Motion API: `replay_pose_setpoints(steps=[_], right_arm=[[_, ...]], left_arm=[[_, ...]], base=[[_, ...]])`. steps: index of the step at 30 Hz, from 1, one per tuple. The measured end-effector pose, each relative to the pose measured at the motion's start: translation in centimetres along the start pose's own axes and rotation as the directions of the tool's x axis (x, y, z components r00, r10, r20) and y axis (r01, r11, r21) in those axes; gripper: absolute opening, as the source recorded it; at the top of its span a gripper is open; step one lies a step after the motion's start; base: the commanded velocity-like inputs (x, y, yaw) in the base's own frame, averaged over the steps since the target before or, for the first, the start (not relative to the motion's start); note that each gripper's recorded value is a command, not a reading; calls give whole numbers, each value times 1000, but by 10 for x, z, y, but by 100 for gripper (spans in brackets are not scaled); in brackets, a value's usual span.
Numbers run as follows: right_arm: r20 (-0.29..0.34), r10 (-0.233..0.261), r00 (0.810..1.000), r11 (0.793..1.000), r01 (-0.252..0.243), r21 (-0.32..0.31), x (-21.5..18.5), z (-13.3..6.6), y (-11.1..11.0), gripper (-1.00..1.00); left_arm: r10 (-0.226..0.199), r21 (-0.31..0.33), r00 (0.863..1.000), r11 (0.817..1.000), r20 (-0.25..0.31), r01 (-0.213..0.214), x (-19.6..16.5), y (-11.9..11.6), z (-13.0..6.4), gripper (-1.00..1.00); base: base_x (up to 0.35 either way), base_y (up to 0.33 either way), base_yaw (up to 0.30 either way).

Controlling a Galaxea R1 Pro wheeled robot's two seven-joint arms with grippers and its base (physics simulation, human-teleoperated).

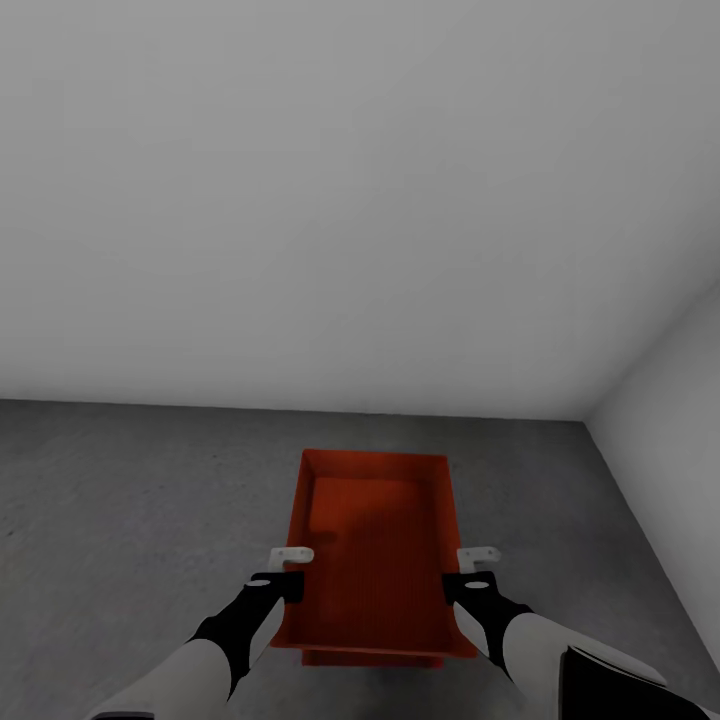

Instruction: Move the two storage containers from the living room to the garage. In the garage, place one container on the floor and stack the other container on top of it (either order is fine).

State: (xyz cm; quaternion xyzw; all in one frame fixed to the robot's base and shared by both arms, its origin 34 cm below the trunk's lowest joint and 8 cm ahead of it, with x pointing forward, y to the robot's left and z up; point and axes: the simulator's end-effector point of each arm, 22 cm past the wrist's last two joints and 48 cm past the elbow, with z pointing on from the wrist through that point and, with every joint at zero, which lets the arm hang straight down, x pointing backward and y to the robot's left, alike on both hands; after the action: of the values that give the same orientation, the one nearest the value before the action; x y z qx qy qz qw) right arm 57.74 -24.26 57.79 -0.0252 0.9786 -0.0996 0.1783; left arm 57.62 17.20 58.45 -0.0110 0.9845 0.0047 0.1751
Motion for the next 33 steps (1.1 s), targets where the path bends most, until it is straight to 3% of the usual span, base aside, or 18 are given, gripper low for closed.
replay_pose_setpoints(steps=[21,33], right_arm=[[1,-1,1000,1000,1,0,1,9,2,-100],[1,-1,1000,1000,1,0,1,9,2,-100]], left_arm=[[0,0,1000,1000,1,0,1,0,9,-100],[0,0,1000,1000,2,0,1,0,9,-100]], base=[[-2,0,0],[-133,0,0]])
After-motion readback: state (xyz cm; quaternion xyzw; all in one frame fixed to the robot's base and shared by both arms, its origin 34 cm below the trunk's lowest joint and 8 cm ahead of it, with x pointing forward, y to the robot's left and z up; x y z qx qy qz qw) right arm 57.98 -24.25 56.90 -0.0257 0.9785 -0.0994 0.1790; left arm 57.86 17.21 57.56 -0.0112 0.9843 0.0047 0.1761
